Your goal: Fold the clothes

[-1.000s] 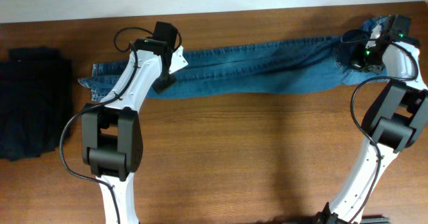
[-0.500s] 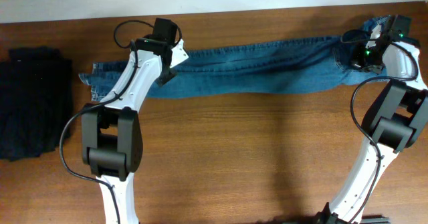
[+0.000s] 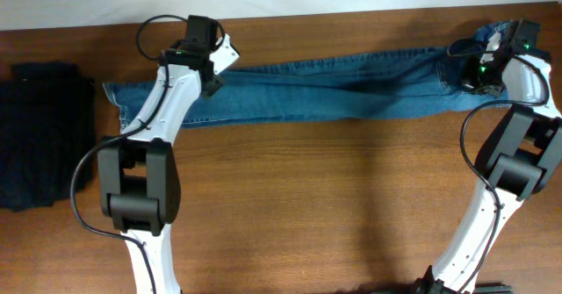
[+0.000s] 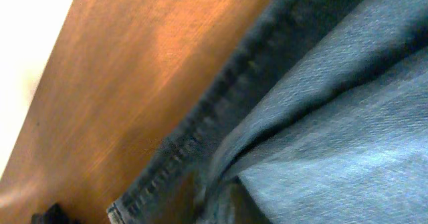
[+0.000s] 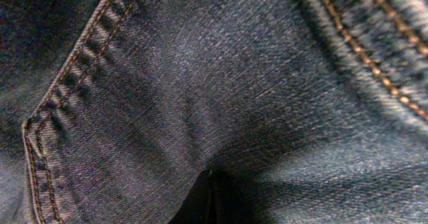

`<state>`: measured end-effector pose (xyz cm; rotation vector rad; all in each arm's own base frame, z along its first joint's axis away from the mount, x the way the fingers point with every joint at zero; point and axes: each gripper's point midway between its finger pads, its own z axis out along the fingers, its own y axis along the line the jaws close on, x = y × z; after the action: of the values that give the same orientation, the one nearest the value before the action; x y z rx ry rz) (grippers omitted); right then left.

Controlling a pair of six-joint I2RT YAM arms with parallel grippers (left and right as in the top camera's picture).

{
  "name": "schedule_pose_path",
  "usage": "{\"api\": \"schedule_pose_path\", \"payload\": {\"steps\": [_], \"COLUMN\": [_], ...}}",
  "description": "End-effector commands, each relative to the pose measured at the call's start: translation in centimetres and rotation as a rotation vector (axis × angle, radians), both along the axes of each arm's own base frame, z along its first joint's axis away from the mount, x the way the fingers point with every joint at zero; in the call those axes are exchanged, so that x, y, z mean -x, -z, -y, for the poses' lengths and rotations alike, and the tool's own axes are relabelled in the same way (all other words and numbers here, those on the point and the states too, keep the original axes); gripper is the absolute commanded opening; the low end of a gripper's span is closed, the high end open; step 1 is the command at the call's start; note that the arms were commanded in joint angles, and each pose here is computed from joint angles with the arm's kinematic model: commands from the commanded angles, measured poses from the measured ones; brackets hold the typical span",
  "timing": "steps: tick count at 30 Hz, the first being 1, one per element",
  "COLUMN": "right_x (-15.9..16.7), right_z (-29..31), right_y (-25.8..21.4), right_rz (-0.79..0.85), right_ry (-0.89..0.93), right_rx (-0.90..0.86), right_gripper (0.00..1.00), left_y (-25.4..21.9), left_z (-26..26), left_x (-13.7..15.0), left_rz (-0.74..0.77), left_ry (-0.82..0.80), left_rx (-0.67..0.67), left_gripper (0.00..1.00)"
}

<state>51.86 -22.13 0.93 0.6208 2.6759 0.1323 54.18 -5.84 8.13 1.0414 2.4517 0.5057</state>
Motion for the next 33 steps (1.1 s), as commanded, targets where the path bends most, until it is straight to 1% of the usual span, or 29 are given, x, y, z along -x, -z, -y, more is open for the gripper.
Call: {"api": "schedule_pose_path", "payload": {"steps": [1, 4, 5, 6, 9, 14, 16, 18, 20, 21, 24, 26, 28, 29, 30, 31, 32, 33], "right_x": [0.6, 0.6, 0.6, 0.6, 0.6, 0.6, 0.6, 0.6, 0.6, 0.6, 0.6, 0.6, 0.6, 0.6, 0.6, 0.6, 0.6, 0.6], "right_z": [-0.6, -0.6, -0.6, -0.6, -0.6, -0.6, -0.6, -0.6, -0.6, -0.6, -0.6, -0.6, -0.6, -0.6, -0.6, -0.6, -0.6, -0.6], "right_y": [2.5, 2.5, 2.5, 2.5, 2.5, 2.5, 2.5, 2.5, 2.5, 2.5, 2.5, 2.5, 2.5, 2.5, 2.5, 2.5, 2.5, 2.5], "right_rz": [-0.048, -0.048, -0.047, -0.047, -0.047, -0.048, -0.048, -0.048, -0.048, -0.048, -0.048, -0.048, -0.048, -0.048, -0.048, -0.048, -0.048, -0.048], "right_ry": [0.003, 0.003, 0.003, 0.003, 0.003, 0.003, 0.003, 0.003, 0.003, 0.003, 0.003, 0.003, 0.003, 0.003, 0.003, 0.003, 0.003, 0.003], "right_rx": [-0.02, -0.02, -0.02, -0.02, -0.02, -0.02, -0.02, -0.02, -0.02, -0.019, -0.019, -0.019, -0.02, -0.02, -0.02, -0.02, -0.02, -0.02], "right_gripper": [0.04, 0.04, 0.05, 0.04, 0.05, 0.05, 0.05, 0.06, 0.11, 0.13, 0.13, 0.15, 0.19, 0.2, 0.23, 0.26, 0.29, 0.32], "left_y": [0.2, 0.0, 0.0, -0.1, 0.0, -0.4, -0.9, -1.5, -1.9, -2.1, -2.6, -2.8, -2.8, -2.9, -3.0, -3.1, -3.3, -3.3], "left_z": [-2.1, -2.8, -3.1, -3.4, -4.1, -4.4, -4.5, -5.0, -5.4, -5.3, -4.9, -5.1, -5.7, -5.9, -6.0, -6.0, -6.0, -6.2], "left_x": [-0.7, -1.2, -1.3, -1.3, -1.3, -1.3, -1.5, -1.4, -1.0, -0.7, 0.8, 2.3, 4.3, 5.4, 6.5, 7.3, 8.2, 8.8], "left_rz": [0.032, 0.06, 0.068, 0.073, 0.086, 0.107, 0.133, 0.161, 0.168, 0.158, 0.091, 0.036, -0.036, -0.083, -0.133, -0.178, -0.227, -0.264], "left_ry": [-0.115, -0.174, -0.201, -0.223, -0.302, -0.371, -0.441, -0.545, -0.644, -0.668, -0.719, -0.775, -0.855, -0.896, -0.921, -0.932, -0.944, -0.959], "left_rx": [0.058, 0.093, 0.106, 0.118, 0.158, 0.197, 0.244, 0.309, 0.374, 0.405, 0.499, 0.54, 0.579, 0.607, 0.638, 0.667, 0.705, 0.732], "left_gripper": [0.73, 0.8, 0.86, 0.87, 0.87, 0.87, 0.87, 0.87, 0.87, 0.87, 0.87, 0.84, 0.74, 0.65, 0.54, 0.47, 0.35, 0.06]}}
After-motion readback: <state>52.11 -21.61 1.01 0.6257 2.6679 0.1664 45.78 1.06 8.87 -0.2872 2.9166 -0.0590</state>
